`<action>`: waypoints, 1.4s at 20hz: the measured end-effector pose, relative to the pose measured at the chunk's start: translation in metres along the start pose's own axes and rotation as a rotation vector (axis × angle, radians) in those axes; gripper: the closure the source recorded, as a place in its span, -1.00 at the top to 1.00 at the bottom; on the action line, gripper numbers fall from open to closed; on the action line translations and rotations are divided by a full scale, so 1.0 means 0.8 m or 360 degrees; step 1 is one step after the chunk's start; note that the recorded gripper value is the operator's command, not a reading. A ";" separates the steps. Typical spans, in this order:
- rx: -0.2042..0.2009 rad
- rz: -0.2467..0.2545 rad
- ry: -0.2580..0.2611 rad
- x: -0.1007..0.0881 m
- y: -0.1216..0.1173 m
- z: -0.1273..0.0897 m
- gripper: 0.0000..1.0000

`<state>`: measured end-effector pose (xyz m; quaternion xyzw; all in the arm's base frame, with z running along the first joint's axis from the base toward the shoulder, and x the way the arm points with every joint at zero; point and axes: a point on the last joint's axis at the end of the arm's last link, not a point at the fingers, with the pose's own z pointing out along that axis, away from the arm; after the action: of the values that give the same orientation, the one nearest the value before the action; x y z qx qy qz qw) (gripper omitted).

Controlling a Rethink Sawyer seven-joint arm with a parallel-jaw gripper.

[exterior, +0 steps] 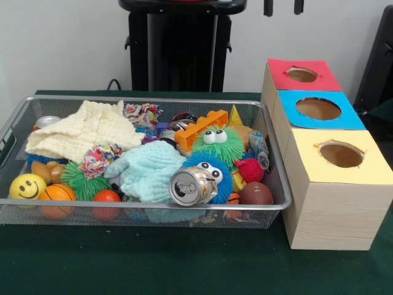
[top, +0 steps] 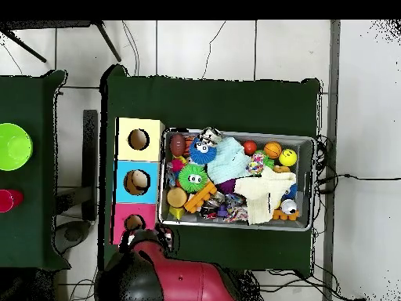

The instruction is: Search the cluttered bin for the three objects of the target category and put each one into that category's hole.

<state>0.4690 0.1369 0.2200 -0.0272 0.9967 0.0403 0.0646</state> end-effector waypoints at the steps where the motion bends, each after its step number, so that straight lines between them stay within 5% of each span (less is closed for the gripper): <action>1: 0.0007 -0.0019 -0.0007 0.001 0.001 0.001 1.00; 14: 0.0105 -0.0353 0.0107 0.055 -0.015 0.053 1.00; 28: 0.0131 -0.0419 0.0094 0.073 -0.069 0.090 1.00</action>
<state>0.4235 0.0850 0.1368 -0.1562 0.9868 -0.0103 0.0411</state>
